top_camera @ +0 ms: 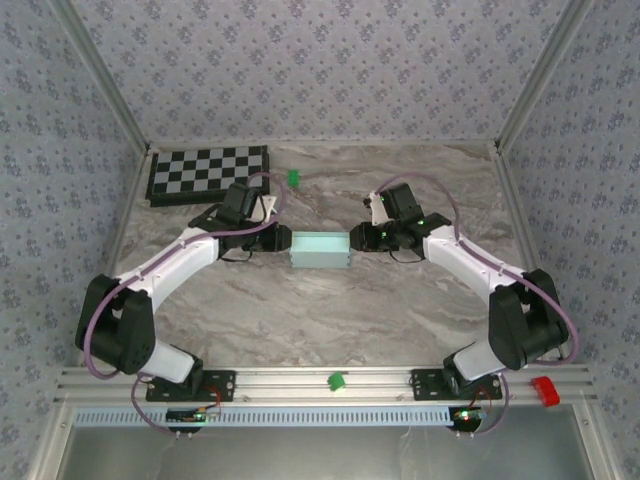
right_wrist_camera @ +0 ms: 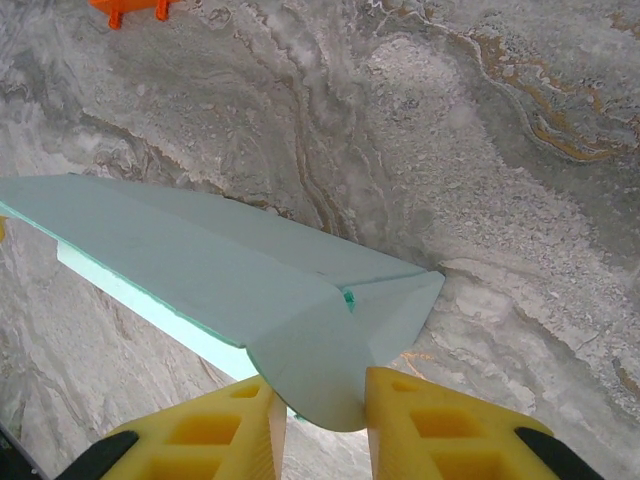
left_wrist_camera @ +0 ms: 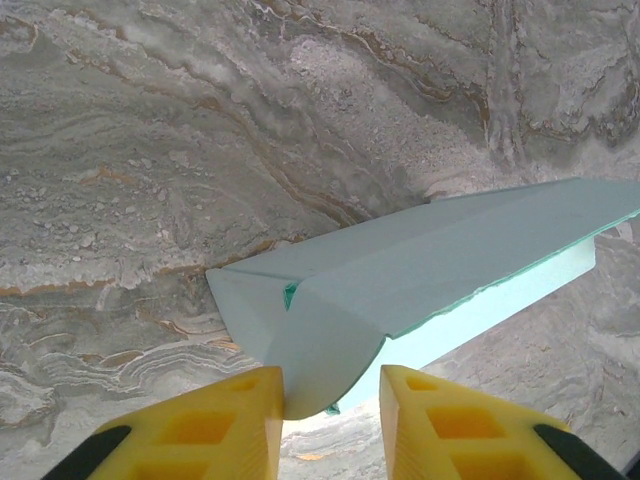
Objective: Fold the paper box
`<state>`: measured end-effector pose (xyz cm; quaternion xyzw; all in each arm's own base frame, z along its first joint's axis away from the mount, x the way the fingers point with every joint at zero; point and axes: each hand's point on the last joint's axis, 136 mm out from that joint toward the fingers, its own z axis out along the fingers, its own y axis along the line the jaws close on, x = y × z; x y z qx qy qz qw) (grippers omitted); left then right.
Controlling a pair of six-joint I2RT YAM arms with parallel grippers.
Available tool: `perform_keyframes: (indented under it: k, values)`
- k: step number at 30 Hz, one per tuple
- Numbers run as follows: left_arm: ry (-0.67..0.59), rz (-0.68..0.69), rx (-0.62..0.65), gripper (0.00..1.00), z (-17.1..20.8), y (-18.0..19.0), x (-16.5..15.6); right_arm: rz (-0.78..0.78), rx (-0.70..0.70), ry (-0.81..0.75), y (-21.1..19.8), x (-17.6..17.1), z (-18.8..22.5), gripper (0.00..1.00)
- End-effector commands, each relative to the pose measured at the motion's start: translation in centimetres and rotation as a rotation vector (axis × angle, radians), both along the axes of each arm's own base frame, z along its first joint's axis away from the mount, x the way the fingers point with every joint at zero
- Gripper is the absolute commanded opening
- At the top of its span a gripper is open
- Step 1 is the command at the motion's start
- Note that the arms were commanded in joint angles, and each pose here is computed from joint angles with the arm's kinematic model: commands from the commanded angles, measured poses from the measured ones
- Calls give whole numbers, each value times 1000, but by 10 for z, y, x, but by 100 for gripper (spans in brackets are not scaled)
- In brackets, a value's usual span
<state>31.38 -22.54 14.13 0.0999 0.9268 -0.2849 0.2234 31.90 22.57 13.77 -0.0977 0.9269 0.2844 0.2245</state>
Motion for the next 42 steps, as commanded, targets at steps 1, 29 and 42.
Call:
perform_keyframes:
  k: [1, 29, 42]
  values:
    - [-7, -17, -12, 28, 7, -6, 2, 12, 2, -16, 5, 5, 9, 27]
    - [4, -34, -41, 18, 5, -18, 2, 26, 17, 15, 16, 6, 9, 23]
    - [13, -36, -39, 15, 2, -19, 1, 26, 28, 52, 20, 5, 5, 25]
